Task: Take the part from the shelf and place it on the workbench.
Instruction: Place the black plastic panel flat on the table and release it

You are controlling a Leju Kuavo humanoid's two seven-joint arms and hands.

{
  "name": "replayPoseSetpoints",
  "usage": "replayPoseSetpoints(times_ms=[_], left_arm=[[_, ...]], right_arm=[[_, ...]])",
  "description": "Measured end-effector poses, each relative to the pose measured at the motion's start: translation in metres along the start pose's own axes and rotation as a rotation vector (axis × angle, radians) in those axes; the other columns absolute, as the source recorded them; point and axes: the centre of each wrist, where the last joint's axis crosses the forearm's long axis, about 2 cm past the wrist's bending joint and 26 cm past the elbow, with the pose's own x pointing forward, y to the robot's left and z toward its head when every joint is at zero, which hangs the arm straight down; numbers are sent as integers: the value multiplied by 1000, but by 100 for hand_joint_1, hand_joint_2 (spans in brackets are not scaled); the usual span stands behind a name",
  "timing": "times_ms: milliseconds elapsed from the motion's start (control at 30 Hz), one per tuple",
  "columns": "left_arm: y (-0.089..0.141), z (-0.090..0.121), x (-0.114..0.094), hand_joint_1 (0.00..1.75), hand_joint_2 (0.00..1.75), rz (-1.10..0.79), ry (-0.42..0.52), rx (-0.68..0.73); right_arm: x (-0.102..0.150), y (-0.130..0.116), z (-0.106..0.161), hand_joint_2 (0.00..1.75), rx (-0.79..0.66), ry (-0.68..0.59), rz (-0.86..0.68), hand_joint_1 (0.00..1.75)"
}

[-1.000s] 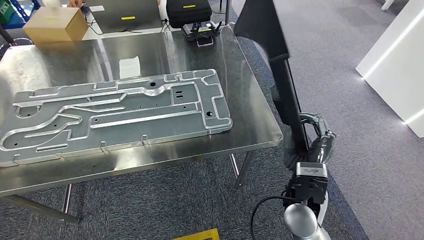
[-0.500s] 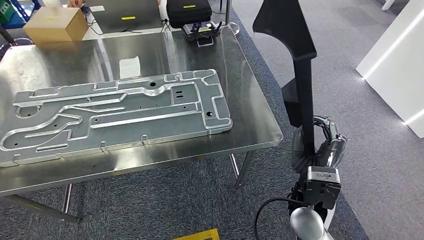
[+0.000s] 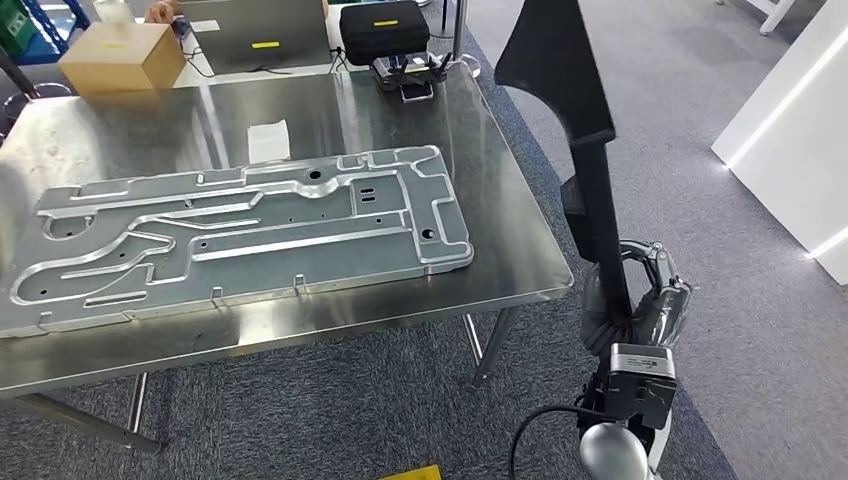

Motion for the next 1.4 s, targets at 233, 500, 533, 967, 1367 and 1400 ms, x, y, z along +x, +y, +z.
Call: replayPoseSetpoints(times_ms=[233,500,533,967,1367,1400], left_arm=[[-1,1,-2,0,175,7,9,4],[-4,0,2,0,175,8,4,15],[-4,0,2,0,175,9,5,17],[-4,1,0,0,175,-13,9,13],[-7,-5,15,0,175,-99,-3,-41],[-7,-5,16,0,175,-104,-3,-43]], right_arm=[[0,-2,5,175,13,17,5,175],[1,-5,10,175,25,33,21,175],[0,-6,10,175,26,36,24,175],[-13,-5,16,175,210,136,134,175],[-71,90,-6,175,608,201,468,175],[-74,98,-7,175,633,204,470,175]])
